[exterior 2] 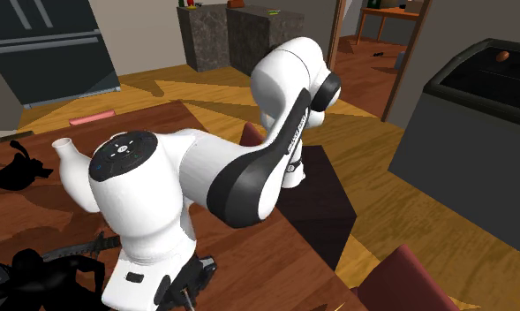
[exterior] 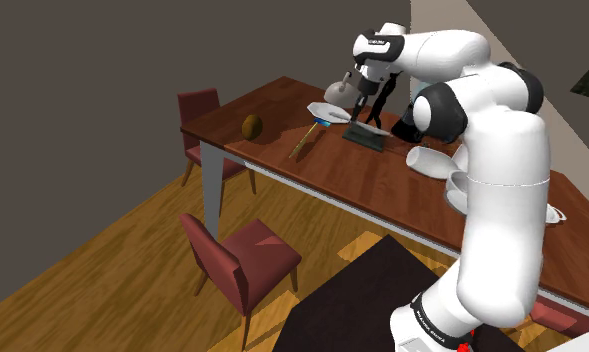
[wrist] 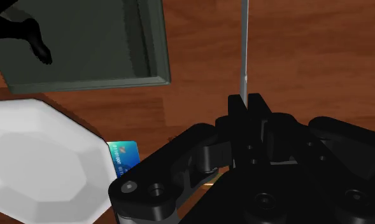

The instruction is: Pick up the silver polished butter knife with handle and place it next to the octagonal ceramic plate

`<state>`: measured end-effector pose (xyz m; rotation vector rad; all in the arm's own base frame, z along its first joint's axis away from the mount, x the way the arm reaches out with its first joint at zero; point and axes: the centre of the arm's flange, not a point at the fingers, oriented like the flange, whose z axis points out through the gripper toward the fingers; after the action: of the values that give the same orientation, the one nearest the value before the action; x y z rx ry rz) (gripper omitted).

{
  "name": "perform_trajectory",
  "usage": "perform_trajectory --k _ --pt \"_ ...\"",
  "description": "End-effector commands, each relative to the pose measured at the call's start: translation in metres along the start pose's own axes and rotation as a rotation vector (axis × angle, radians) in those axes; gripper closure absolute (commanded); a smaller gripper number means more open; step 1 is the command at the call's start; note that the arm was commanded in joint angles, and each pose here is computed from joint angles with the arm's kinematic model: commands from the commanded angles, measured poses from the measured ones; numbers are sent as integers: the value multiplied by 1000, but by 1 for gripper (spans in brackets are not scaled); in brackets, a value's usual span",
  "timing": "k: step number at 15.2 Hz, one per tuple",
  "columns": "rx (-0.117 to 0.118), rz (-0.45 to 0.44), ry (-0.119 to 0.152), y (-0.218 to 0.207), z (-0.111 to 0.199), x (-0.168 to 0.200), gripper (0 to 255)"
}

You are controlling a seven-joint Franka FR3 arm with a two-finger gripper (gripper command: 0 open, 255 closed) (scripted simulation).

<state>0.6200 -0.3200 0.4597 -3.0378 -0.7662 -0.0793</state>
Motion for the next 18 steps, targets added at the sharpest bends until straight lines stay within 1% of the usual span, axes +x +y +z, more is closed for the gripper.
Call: perform_trajectory --k 1,4,5,18 --pt "2 -1 1 17 3 18 255" --pt "2 -1 1 42 3 49 255" --pt "2 -1 1 43 4 51 255" --pt "2 -1 1 43 72 47 255"
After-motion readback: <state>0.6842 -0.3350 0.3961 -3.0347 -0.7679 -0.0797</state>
